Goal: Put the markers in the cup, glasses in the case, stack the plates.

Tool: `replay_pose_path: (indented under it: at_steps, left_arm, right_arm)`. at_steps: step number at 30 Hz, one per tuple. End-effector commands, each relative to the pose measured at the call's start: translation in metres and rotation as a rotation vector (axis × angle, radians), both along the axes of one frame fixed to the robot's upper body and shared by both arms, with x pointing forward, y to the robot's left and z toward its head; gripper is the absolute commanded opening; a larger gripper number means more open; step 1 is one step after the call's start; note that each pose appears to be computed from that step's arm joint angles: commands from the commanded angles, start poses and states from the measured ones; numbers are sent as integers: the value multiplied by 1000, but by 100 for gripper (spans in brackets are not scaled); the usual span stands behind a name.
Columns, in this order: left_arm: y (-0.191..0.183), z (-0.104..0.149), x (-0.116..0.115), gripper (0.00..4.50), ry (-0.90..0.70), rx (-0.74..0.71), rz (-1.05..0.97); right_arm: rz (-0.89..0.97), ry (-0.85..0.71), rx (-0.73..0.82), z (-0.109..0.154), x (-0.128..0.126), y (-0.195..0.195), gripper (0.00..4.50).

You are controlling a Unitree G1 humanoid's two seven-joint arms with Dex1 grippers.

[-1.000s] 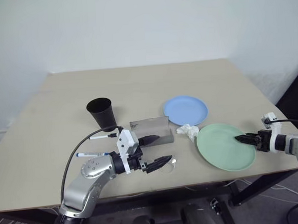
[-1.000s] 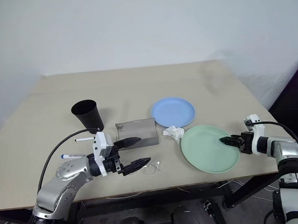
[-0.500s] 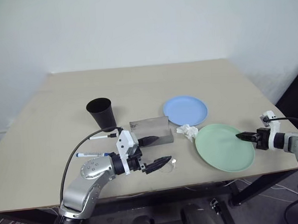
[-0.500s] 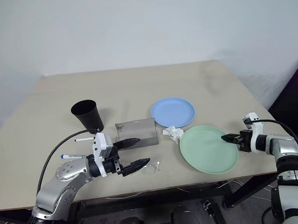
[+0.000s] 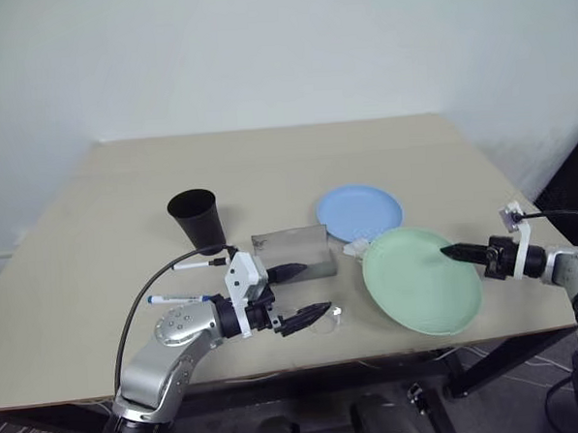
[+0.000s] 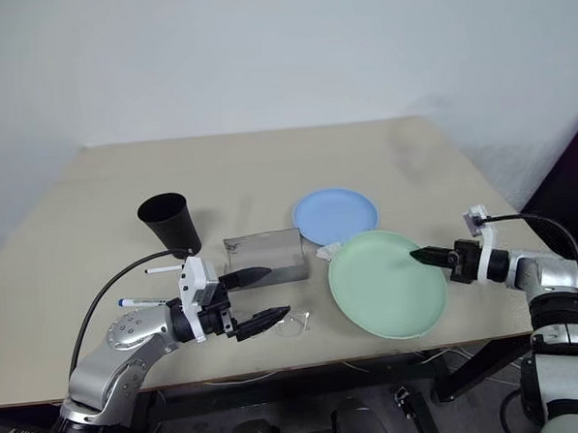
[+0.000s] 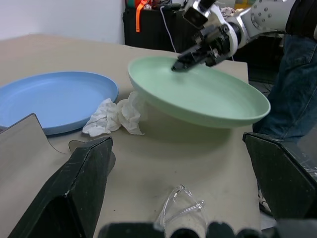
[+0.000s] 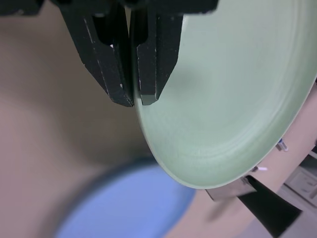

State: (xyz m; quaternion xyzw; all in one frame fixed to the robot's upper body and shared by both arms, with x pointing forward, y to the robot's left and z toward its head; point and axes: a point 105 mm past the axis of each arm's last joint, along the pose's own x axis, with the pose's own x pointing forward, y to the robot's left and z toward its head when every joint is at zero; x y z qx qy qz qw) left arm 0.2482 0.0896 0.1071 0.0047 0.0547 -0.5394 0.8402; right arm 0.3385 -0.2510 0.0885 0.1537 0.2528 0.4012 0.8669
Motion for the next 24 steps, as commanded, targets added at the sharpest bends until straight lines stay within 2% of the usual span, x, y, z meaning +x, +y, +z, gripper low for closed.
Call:
replay_pose_path:
  at_steps: [1,6,10,13,20,24]
  left_arm:
    - [1,10,3,450,-49,-2,4]
    - [2,10,5,450,-53,1,5]
    - [1,10,7,450,-55,3,4]
    - [0,10,8,450,-56,4,4]
    - [2,10,8,450,-65,7,25]
    - [3,11,7,450,-70,8,39]
  right_arm:
    - [-18,-203,19,48,29,17,4]
    - [-99,-296,2,76,65,41,4]
    - [-214,-284,-3,90,94,55,4]
    - [-298,-261,-59,89,110,61,4]
    - [-421,-283,-212,77,128,69,4]
    - [-494,-290,-187,75,132,70,4]
